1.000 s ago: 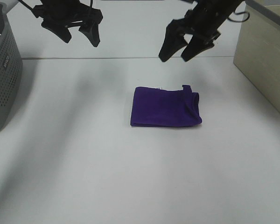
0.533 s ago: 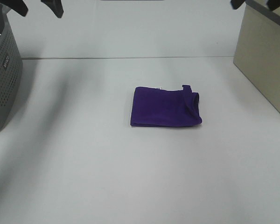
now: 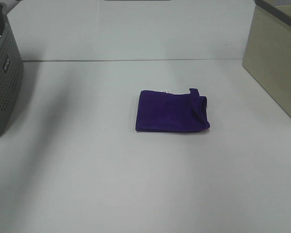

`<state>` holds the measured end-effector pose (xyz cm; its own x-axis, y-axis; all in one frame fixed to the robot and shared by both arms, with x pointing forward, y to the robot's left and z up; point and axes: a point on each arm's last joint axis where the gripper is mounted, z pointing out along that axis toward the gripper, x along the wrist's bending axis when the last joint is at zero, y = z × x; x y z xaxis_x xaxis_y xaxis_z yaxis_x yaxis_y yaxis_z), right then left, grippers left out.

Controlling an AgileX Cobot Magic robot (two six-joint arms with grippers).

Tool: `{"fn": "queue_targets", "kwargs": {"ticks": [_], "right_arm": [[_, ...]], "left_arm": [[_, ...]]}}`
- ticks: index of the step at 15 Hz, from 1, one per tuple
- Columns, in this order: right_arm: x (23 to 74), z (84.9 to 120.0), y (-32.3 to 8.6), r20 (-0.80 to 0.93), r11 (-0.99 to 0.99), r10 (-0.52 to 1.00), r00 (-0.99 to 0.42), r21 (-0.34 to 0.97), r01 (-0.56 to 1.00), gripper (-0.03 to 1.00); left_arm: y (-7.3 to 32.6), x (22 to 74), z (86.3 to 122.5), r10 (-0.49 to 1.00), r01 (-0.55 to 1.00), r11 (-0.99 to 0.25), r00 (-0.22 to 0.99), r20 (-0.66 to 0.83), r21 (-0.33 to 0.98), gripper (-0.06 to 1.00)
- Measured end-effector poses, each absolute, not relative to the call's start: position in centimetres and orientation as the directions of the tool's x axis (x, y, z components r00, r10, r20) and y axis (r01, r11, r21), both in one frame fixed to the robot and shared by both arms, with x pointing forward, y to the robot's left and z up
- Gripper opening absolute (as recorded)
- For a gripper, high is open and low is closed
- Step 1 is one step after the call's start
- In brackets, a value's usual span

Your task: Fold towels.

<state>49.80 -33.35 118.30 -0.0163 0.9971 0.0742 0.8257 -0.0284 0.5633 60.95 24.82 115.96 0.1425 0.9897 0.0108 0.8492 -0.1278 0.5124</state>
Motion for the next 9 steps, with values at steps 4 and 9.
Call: {"fn": "queue_targets", "kwargs": {"ticks": [4, 9], "right_arm": [[36.6, 114.6, -30.5, 0.048, 0.022, 0.997, -0.068, 0.638, 0.770, 0.88], [27.5, 109.1, -28.5, -0.009, 0.065, 0.995, -0.095, 0.797, 0.601, 0.88]], "left_arm": [[26.8, 49.2, 114.5, 0.997, 0.865, -0.062, 0.071, 0.002, 0.497, 0.86], [28.2, 40.6, 111.7, 0.996, 0.802, -0.081, 0.083, 0.023, 0.592, 0.86]]}}
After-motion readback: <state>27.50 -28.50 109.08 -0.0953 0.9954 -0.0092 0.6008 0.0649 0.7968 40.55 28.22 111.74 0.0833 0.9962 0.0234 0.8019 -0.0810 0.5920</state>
